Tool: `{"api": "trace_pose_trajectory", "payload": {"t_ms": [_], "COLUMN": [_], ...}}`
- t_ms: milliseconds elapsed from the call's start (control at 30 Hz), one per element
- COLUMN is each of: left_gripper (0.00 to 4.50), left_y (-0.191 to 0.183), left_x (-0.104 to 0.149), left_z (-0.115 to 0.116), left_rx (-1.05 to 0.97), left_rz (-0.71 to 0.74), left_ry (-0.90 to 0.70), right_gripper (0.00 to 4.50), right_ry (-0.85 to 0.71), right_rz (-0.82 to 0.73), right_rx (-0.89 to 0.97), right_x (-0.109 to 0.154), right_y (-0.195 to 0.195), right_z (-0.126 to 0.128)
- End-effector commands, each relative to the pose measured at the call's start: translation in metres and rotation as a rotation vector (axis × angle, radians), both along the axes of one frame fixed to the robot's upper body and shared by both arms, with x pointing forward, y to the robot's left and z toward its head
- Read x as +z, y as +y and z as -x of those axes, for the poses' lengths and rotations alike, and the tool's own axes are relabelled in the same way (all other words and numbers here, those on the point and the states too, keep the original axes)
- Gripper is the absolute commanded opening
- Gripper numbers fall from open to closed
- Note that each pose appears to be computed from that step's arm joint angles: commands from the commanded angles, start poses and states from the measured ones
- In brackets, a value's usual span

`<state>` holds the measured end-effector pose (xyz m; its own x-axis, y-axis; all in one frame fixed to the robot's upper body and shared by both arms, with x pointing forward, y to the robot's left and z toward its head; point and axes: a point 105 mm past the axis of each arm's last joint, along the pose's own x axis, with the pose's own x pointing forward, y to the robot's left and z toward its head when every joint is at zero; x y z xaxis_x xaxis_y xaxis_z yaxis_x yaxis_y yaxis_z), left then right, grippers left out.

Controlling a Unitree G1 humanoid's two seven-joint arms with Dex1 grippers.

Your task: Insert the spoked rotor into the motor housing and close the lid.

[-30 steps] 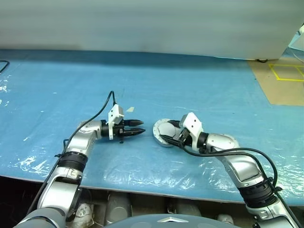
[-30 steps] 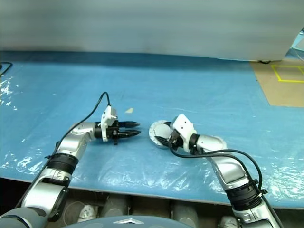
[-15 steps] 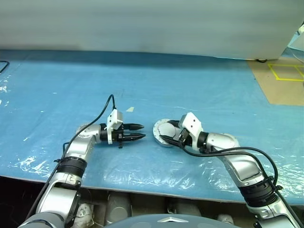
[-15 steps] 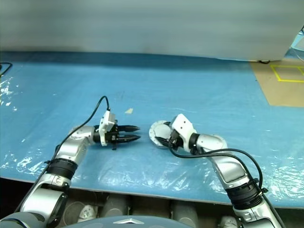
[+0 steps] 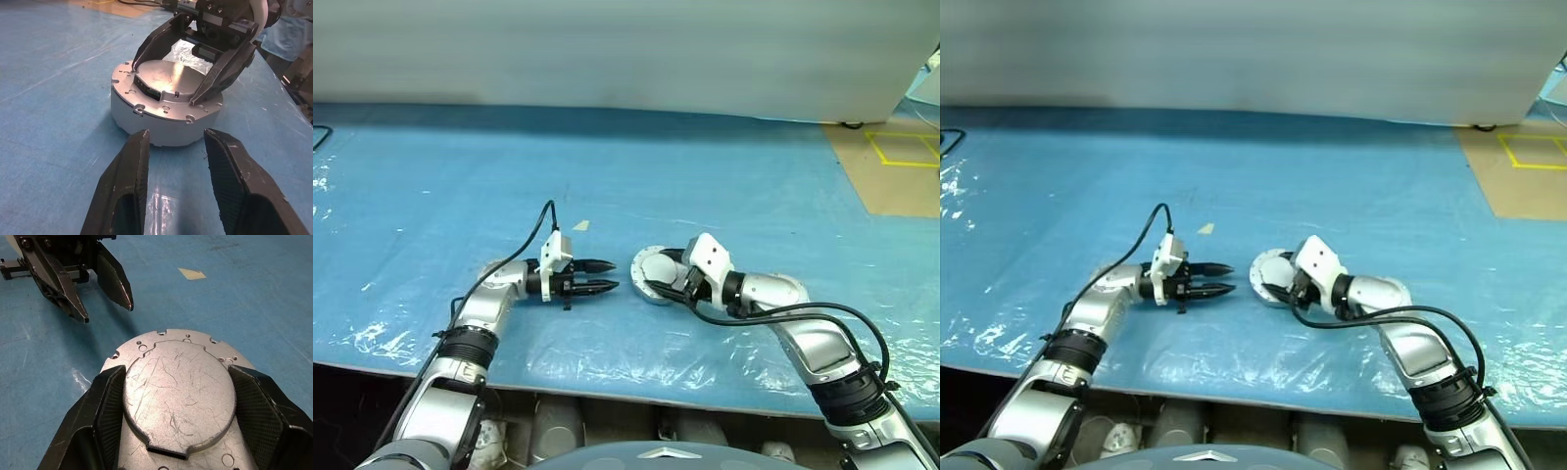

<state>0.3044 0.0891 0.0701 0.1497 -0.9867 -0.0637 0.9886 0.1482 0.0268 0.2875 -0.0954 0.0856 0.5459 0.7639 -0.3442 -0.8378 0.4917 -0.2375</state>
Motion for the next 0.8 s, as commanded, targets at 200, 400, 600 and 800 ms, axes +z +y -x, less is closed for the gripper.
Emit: {"api": "trace_pose_trajectory", "payload": {"t_ms": [200,400,600,800], "left_gripper": [1.85,1.85,1.85,1.85], "left_y": [0.002,-0.006,-0.023,-0.04], "left_x": [0.002,0.011,0.016,0.017], "left_z": [0.001,-0.004,-0.012,-0.026], "left_rx": [0.014,0.026,0.016,0.063], "left_rz": [-0.005,0.022,0.022,-0.013], "left_ry": [-0.042,-0.066,-0.074,-0.07], "right_gripper": [2.96,2.96,2.96,2.96], "right_ry": [0.088,0.119,0.116,0.118], "right_rz": [0.061,0.043,0.037,0.031], "right_rx": [-0.052,-0.051,-0.055,-0.067], "right_x": [-0.026,-0.029,-0.027,-0.028], "right_y": [-0.013,-0.012,-0.011,-0.012], "right_z": [0.005,0.007,0.005,0.007]}}
